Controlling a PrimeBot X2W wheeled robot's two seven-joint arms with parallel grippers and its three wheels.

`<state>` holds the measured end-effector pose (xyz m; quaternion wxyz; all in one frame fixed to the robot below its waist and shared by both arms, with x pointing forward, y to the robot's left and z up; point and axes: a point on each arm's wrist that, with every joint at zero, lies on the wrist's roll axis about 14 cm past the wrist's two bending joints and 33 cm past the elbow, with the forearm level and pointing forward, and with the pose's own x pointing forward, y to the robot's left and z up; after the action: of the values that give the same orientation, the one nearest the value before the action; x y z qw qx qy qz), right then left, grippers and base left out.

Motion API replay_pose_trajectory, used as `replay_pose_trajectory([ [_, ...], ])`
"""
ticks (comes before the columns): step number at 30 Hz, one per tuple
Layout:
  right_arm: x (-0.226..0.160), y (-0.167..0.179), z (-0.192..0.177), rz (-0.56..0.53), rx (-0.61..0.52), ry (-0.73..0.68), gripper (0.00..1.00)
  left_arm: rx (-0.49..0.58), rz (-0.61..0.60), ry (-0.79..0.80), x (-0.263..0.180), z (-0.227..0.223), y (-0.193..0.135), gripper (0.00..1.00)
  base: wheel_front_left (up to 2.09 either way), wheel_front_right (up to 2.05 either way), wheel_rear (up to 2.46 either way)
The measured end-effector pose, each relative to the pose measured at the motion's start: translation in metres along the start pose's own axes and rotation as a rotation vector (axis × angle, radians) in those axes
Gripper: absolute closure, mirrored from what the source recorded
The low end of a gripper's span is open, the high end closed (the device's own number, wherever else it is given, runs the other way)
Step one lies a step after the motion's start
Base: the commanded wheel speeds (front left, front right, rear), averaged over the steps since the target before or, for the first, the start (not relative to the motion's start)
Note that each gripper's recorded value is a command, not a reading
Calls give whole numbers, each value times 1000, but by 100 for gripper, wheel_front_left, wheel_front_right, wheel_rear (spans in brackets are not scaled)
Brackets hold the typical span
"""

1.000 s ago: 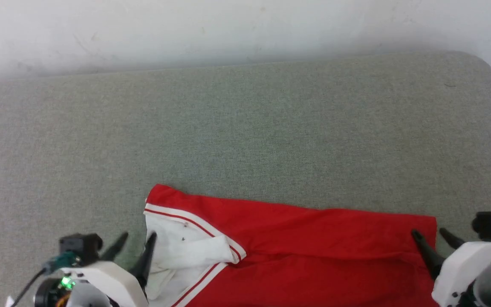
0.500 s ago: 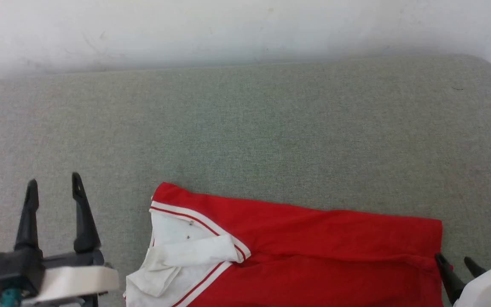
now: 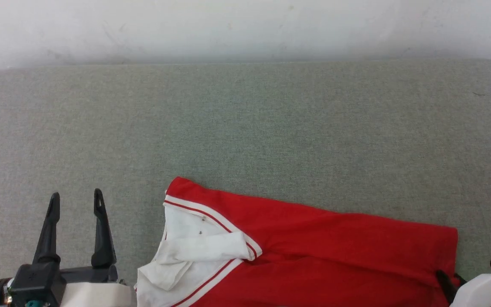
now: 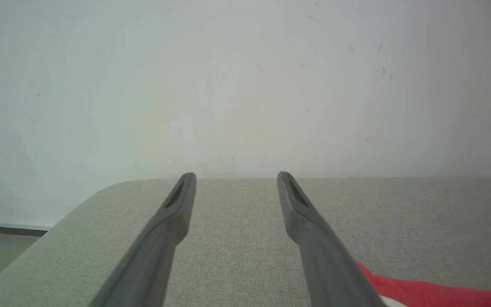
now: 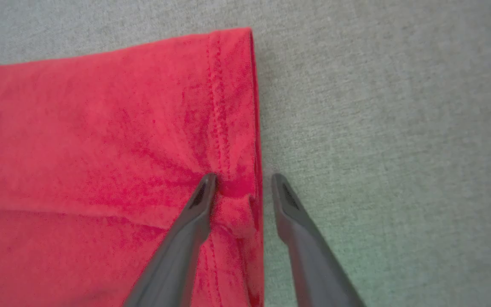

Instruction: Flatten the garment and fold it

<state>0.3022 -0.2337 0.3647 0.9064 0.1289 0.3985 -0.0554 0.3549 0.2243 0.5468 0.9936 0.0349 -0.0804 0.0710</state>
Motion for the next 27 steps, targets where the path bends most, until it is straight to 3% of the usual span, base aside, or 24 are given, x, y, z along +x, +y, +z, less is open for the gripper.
replay_pose_trajectory([
  [10,-3,-2,15,-14,-6,-43,100,10,-30,-1,0,-3,-4,0,0,0,0],
  [16,-19,-42,58,-133,-44,-160,100,6,-55,0,0,-5,-11,0,0,0,0],
  [22,-34,-102,72,-290,-92,-163,100,47,-64,14,-4,-11,-8,0,0,0,0],
  [27,-30,-87,77,-243,-91,-174,100,59,-51,24,-6,-13,0,0,0,0,0],
])
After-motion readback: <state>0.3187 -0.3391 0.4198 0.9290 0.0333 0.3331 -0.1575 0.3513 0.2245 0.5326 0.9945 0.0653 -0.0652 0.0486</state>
